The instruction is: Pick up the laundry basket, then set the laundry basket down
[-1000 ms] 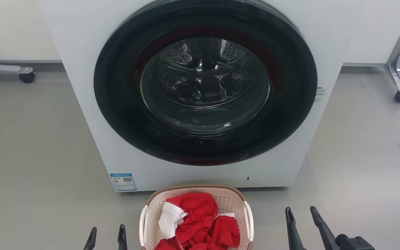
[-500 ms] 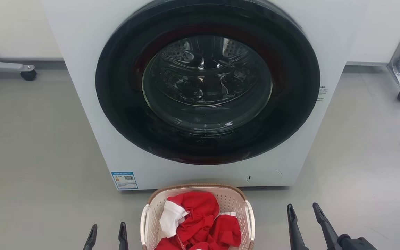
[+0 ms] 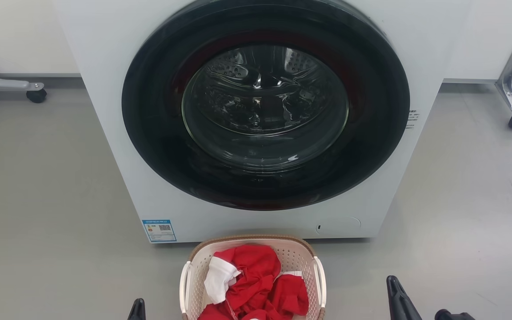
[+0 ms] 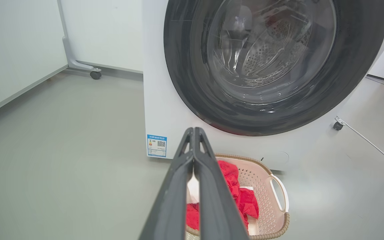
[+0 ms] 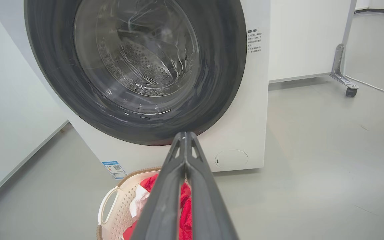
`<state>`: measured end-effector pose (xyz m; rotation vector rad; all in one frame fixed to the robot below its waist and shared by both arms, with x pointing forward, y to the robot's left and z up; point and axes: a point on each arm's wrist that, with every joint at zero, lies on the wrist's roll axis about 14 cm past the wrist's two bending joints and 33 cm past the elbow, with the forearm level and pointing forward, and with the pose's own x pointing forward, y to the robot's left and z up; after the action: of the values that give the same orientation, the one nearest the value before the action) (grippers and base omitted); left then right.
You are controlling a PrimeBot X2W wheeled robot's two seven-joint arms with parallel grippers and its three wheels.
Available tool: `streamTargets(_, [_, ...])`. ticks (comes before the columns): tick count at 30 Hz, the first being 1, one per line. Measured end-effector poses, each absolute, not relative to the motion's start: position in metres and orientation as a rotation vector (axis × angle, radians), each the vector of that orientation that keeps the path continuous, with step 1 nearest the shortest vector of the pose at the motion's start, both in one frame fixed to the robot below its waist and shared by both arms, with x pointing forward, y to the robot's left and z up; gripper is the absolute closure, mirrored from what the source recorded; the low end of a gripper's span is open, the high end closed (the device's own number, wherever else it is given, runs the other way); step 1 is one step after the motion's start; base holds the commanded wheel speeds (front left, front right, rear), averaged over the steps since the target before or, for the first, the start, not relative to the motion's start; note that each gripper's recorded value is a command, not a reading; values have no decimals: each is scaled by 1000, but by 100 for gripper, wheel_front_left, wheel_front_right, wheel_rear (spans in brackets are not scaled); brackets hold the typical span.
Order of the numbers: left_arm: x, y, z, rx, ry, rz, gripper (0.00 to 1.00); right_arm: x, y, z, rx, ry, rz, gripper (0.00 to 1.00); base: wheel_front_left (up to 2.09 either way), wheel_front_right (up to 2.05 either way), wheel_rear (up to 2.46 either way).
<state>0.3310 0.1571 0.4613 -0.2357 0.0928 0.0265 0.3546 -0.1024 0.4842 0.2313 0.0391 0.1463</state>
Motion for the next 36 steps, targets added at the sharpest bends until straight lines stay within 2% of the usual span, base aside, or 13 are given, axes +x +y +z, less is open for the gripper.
streamTargets(36, [343,176,446,-738,202,116,100,366,-147,465,734,181,-13,100,0,0,0])
